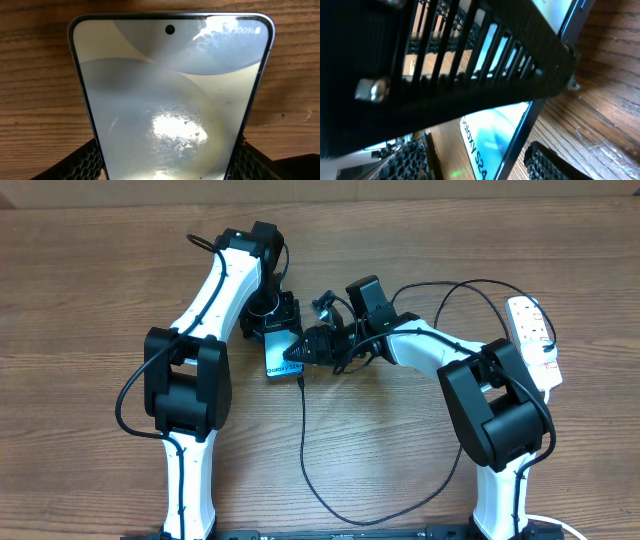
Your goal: Plug charger to phone and switch on socket
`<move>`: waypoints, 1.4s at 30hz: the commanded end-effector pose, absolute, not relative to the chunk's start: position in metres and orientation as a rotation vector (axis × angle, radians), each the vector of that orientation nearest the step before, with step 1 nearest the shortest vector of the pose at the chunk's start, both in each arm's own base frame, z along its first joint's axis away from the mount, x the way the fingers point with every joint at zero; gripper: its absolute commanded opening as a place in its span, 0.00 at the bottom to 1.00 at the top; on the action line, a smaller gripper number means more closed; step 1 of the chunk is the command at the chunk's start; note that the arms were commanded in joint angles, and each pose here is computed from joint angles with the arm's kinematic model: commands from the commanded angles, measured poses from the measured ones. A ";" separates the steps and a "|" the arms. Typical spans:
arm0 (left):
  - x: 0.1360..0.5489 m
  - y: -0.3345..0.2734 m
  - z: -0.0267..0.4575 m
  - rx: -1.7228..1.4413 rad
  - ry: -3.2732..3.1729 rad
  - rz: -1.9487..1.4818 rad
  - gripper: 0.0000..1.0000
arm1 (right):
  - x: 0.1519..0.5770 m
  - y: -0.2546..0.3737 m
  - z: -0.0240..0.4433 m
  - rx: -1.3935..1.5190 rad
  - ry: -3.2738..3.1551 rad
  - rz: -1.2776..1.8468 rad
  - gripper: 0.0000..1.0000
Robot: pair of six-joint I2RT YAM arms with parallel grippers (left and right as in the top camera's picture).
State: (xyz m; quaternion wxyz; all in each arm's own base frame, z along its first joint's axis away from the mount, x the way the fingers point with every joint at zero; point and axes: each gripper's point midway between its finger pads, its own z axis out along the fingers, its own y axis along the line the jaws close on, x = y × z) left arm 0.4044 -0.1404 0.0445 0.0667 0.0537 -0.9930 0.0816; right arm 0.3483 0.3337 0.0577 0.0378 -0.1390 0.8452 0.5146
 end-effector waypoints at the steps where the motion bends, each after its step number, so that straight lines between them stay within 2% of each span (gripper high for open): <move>1: 0.410 -0.150 0.063 0.122 -3.032 0.313 0.66 | 0.347 0.337 0.051 -0.393 2.622 1.560 0.66; 10: 0.409 -0.151 0.063 0.123 -3.028 0.323 0.66 | 0.351 0.341 0.038 -0.338 2.637 1.578 0.63; 17: 0.411 -0.151 0.063 0.121 -3.033 0.326 0.66 | 0.352 0.342 0.037 -0.293 2.651 1.591 0.51; 27: 0.411 -0.151 0.063 0.122 -3.035 0.326 0.67 | 0.348 0.349 0.034 -0.288 2.661 1.600 0.50; 37: 0.412 -0.151 0.063 0.122 -3.038 0.328 0.68 | 0.345 0.352 0.034 -0.297 2.668 1.604 0.38; 42: 0.412 -0.151 0.063 0.122 -3.039 0.328 0.69 | 0.345 0.352 0.034 -0.300 2.662 1.604 0.25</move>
